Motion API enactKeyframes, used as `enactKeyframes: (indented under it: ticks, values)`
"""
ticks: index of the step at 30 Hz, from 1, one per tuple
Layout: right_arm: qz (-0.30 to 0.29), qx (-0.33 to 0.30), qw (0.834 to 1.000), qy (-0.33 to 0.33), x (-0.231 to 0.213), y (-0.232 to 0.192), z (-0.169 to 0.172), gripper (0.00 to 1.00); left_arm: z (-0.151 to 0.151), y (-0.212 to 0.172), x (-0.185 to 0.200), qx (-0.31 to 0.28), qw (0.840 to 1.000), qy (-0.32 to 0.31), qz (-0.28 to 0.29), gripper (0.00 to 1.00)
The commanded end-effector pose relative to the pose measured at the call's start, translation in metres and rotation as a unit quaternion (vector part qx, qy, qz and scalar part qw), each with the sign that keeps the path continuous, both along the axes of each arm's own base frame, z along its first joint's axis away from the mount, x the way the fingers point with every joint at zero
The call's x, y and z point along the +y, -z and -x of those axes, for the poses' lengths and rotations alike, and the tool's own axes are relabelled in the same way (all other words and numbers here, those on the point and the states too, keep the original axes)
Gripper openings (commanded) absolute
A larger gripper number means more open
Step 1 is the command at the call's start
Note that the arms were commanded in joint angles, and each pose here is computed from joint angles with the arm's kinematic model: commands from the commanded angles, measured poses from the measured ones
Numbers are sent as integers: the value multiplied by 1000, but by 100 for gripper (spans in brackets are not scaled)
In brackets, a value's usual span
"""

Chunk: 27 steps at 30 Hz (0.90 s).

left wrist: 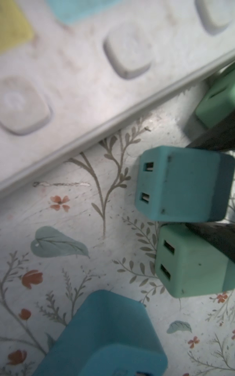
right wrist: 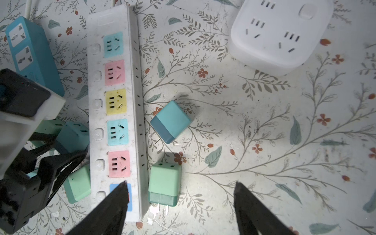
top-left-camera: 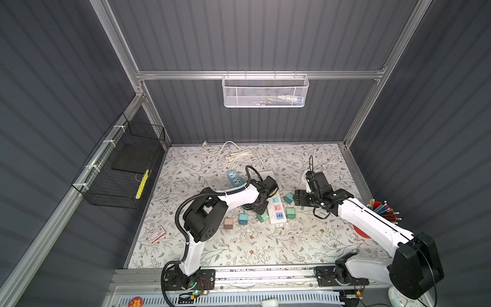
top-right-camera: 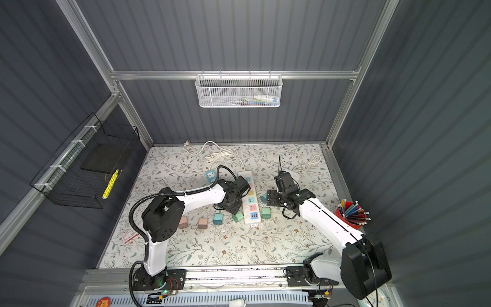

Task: Insert the plug
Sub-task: 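Lower the left gripper and grasp a teal cube plug adapter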

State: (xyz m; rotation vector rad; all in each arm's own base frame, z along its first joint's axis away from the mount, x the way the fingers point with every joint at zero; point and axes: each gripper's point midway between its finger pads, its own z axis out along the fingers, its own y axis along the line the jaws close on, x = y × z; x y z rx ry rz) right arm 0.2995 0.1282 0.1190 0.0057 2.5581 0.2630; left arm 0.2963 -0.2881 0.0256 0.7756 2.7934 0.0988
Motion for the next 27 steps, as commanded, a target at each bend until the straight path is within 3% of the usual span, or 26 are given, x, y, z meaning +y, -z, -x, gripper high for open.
enactKeyframes:
  ticks: [1,9,16,22,27]
  values:
    - [-7,0,1000,3,1,0,2,82,-3,8,2,6,1000,-1,-7,50]
    - [-3,-1,1000,1,-1,-2,4,82,-9,11,4,-4,1000,1,-4,50]
    - [-3,-3,1000,-1,0,-5,2,83,3,28,11,14,1000,7,-7,59]
    - [-4,0,1000,-2,1,-4,4,83,1,25,12,1,1000,-1,-5,39]
    - [-8,-6,1000,-8,2,-11,4,83,-10,-6,5,-43,999,2,27,27]
